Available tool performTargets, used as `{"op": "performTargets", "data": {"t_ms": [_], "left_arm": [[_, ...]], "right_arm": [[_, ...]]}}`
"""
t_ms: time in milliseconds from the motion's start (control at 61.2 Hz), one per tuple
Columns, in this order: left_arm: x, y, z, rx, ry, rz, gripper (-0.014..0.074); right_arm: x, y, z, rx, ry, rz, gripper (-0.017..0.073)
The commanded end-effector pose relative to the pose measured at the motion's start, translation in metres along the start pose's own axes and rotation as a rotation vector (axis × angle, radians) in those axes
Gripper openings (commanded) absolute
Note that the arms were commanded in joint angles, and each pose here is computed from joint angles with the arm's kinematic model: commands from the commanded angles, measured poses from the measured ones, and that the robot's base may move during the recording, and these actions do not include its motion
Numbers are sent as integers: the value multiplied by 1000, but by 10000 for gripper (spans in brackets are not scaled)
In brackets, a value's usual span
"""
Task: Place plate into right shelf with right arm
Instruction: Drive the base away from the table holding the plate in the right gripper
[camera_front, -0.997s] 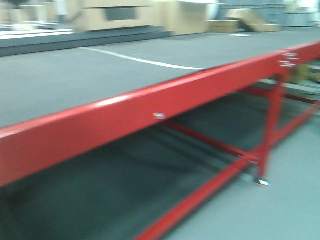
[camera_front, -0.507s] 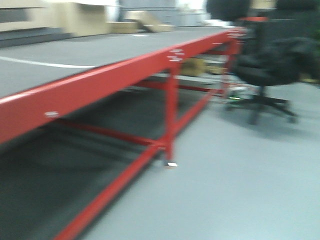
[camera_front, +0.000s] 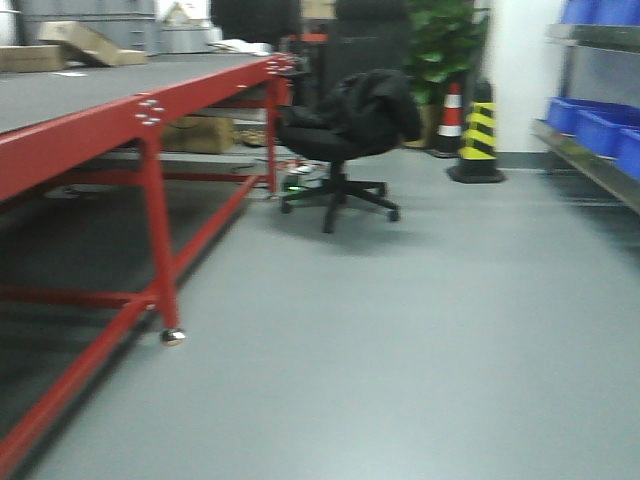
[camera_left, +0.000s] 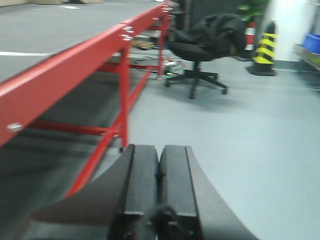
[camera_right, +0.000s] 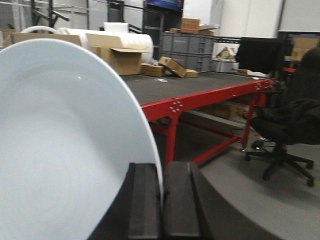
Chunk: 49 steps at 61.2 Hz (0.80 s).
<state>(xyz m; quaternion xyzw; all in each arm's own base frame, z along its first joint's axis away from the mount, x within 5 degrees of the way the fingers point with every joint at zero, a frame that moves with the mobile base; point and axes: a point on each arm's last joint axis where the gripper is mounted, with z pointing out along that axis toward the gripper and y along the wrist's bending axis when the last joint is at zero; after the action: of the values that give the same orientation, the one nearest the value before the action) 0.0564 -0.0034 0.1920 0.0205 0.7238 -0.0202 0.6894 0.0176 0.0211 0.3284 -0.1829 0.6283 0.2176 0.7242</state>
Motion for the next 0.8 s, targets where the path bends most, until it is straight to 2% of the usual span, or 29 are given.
{"op": "performTargets", "data": {"t_ms": [0,785], "left_arm": [[-5,0,0,-4,-84,-9,-47],[-5,0,0,-4,-84,-9,-47]], "right_arm": [[-17,-2,0,32,-106,3,55],[-17,-3,0,32,-104,3,55]]}}
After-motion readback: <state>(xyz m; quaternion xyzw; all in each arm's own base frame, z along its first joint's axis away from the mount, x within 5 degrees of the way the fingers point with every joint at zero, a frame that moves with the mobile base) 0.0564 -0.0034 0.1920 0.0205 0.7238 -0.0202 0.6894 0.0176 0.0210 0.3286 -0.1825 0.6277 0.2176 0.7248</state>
